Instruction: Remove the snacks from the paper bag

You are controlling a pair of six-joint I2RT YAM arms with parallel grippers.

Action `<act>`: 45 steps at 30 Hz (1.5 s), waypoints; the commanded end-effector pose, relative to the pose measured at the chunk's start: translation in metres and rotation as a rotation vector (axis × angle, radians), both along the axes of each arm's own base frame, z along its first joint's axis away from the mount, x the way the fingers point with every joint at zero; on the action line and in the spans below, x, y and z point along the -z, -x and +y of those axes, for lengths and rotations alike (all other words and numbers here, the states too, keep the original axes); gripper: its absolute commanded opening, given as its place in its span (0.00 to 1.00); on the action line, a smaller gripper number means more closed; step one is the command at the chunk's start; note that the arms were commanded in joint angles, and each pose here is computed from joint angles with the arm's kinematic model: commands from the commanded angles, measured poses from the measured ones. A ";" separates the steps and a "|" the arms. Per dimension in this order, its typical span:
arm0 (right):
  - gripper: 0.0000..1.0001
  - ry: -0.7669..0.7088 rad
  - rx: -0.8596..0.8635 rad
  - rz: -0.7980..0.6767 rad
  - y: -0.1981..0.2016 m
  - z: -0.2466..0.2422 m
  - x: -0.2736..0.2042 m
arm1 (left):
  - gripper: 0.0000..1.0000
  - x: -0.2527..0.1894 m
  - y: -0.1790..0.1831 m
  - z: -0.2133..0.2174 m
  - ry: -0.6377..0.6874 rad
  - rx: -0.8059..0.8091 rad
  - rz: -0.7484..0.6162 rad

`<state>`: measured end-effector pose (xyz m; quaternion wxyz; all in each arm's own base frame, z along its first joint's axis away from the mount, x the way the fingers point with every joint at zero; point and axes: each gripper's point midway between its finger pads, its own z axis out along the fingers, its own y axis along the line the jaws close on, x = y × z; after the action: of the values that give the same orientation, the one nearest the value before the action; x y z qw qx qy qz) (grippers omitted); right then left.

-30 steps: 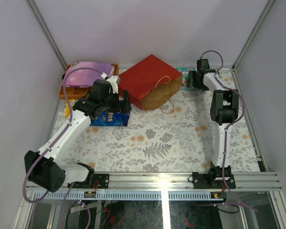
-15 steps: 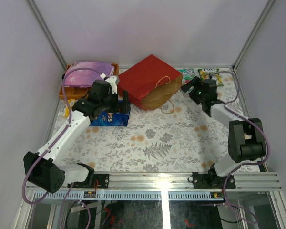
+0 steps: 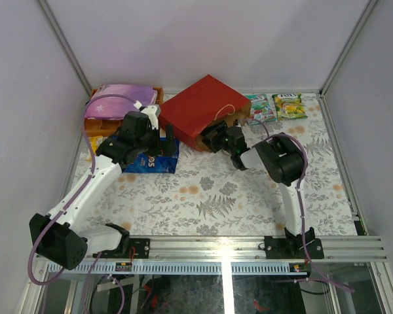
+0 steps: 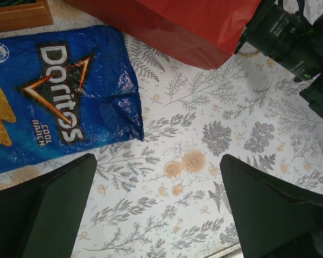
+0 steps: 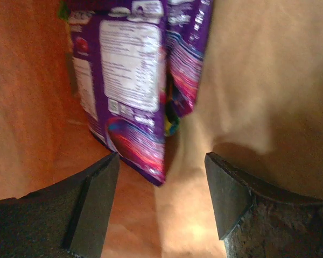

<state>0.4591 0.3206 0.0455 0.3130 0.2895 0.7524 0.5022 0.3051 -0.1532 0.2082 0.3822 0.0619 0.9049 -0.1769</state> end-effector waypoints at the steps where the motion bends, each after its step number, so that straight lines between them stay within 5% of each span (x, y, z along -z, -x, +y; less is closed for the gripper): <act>1: 0.72 -0.185 0.045 -0.150 -0.030 0.020 -0.058 | 1.00 -0.006 -0.005 0.002 0.013 -0.012 -0.041; 13: 0.65 -0.257 0.085 -0.041 -0.051 0.053 -0.019 | 1.00 -0.010 -0.005 0.000 0.036 0.006 -0.042; 23: 0.63 -0.155 0.116 0.014 -0.051 0.059 -0.001 | 1.00 -0.011 -0.005 -0.001 0.046 0.013 -0.041; 27: 0.38 -0.250 0.114 -0.035 -0.058 0.066 -0.014 | 1.00 -0.010 -0.004 0.001 0.042 0.006 -0.044; 32: 0.29 -0.202 0.142 -0.095 -0.049 0.051 -0.036 | 1.00 -0.011 -0.004 0.000 0.047 0.011 -0.044; 38: 0.07 -0.199 0.148 -0.172 -0.025 0.031 -0.076 | 1.00 -0.012 -0.004 0.001 0.052 0.009 -0.046; 45: 0.04 -0.140 0.169 -0.202 0.019 -0.006 -0.092 | 1.00 -0.011 -0.004 0.002 0.049 0.004 -0.046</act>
<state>0.4544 0.3264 0.0701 0.3485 0.3515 0.6990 0.5161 0.3044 -0.1506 0.2090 0.3799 0.0584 0.9035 -0.1896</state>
